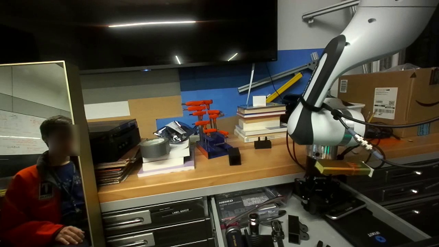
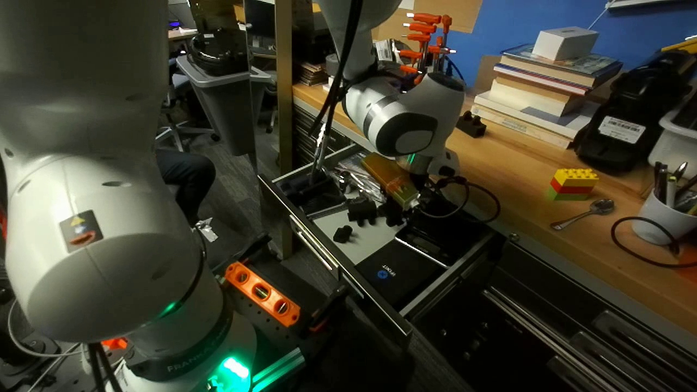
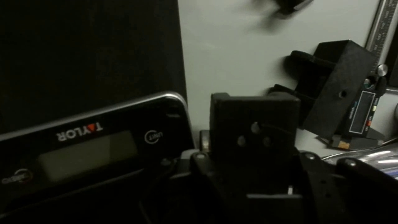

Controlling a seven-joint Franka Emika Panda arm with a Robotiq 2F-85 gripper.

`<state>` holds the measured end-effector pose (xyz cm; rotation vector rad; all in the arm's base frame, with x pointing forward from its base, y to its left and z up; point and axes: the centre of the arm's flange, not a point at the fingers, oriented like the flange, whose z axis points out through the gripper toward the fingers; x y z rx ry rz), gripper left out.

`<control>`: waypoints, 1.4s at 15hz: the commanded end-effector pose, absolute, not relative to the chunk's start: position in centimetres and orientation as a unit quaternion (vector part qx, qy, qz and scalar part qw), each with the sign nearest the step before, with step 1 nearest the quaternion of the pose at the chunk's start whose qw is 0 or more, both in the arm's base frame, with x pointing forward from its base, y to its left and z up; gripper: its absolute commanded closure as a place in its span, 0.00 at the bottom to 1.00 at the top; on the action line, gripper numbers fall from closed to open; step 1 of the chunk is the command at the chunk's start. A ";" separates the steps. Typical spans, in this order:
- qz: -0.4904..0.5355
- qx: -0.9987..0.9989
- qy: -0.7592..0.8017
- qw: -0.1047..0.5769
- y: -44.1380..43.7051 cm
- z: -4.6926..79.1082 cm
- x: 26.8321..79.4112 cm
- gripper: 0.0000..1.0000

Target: Put the black objects in the drawer, then close it

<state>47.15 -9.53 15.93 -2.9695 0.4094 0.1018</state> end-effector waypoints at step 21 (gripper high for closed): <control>-0.007 -0.990 0.102 0.099 -7.2 15.9 51.0 0.00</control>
